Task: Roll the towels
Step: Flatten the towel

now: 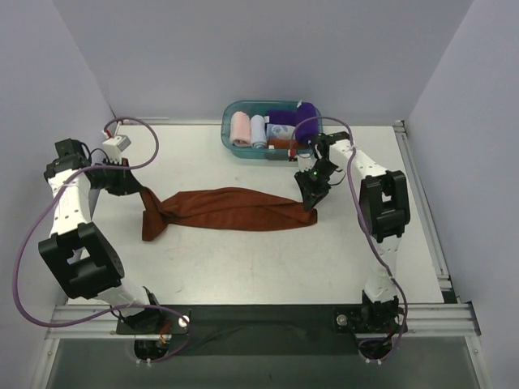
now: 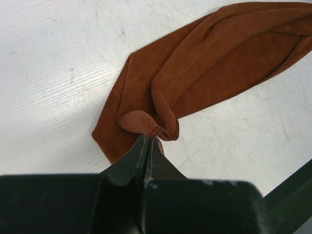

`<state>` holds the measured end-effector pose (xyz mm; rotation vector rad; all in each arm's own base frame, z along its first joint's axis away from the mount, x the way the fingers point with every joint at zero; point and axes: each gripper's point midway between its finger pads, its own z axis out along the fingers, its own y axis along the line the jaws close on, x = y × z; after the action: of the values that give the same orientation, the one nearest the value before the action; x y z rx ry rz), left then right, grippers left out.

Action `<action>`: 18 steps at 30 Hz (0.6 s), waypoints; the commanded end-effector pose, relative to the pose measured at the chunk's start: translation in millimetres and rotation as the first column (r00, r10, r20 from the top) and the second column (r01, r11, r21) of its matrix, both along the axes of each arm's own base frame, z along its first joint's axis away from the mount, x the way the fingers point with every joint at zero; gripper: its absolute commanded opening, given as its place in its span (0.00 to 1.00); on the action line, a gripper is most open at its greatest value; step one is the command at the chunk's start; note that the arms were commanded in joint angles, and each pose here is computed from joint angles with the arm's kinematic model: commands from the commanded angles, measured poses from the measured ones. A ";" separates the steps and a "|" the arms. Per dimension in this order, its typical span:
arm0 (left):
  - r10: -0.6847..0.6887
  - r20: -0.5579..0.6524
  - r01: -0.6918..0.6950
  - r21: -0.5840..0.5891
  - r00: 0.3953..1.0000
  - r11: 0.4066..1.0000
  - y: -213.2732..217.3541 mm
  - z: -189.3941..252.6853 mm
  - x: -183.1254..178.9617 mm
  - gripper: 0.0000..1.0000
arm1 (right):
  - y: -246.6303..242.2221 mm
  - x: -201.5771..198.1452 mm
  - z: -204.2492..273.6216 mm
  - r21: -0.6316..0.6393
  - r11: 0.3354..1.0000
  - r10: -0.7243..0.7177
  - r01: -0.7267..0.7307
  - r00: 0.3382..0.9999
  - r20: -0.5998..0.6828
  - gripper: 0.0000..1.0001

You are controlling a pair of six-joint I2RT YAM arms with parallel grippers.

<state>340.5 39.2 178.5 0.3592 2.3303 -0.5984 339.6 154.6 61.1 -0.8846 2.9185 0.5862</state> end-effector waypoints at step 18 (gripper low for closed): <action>-0.029 0.012 0.028 0.010 1.000 1.000 -0.9 -2.2 8.4 0.00 | -10.8 2.0 5.8 -0.075 0.997 0.010 -0.009 1.000 0.011 0.24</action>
<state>342.1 37.4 168.6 0.3611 2.3568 -0.6166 343.0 147.8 40.9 -0.8901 2.9737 0.5244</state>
